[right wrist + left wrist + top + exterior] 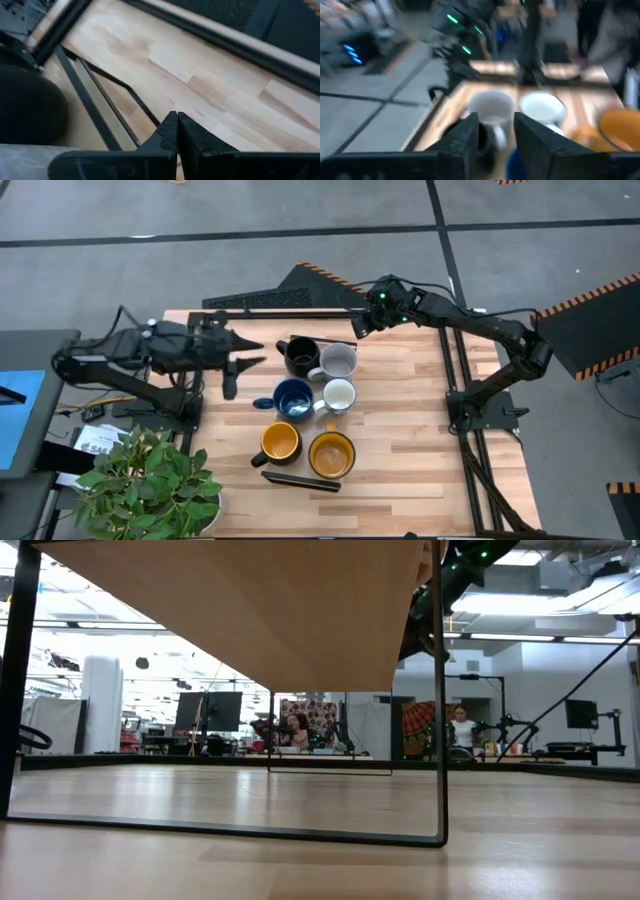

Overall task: Place coffee mugs
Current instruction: Return to Home Position

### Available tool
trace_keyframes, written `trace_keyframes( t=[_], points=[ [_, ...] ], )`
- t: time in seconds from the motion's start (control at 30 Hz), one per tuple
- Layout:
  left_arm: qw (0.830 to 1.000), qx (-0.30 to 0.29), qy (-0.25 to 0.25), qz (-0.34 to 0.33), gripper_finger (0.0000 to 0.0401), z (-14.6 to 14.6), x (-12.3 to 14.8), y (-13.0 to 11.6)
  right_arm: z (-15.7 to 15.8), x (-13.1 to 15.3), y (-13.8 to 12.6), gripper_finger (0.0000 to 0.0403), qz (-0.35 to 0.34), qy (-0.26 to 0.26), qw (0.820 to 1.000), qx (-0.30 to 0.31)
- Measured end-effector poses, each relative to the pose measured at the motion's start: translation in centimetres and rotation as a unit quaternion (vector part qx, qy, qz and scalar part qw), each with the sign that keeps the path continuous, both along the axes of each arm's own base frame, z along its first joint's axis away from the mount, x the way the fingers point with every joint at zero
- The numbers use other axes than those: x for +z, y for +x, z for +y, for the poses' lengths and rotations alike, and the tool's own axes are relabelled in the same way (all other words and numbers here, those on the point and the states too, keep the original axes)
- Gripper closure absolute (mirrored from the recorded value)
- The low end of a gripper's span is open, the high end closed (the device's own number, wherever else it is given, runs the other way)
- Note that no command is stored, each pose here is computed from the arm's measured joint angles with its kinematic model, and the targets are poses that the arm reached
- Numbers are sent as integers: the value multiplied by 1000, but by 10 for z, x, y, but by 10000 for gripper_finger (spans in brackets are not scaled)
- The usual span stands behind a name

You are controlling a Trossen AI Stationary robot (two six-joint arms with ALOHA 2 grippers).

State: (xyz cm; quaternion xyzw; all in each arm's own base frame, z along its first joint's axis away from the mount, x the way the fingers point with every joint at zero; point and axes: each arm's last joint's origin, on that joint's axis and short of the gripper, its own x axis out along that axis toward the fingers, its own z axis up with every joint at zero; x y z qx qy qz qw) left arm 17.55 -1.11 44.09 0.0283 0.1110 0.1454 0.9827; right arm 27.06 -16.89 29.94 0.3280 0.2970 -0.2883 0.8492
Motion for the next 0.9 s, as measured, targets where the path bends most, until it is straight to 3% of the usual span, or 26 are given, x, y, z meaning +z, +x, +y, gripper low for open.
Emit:
trace_keyframes(
  t=[0.23,0.37,0.5,0.73,0.9],
  points=[
    [984,31,-60,-162,388,9,-87,-28,1,-6,9,377,-5,3,1000,13],
    [967,29,-103,-232,399,9,-131,-35,6,11,3,379,-47,-6,998,31],
    [960,27,-111,-256,401,10,-169,-41,17,31,-7,378,-77,-31,994,68],
    [961,23,-117,-248,401,11,-204,-51,43,62,-27,374,-99,-123,976,147],
    [955,22,-125,-270,401,12,-221,-65,56,74,-45,375,-103,-118,977,147]
  ],
)
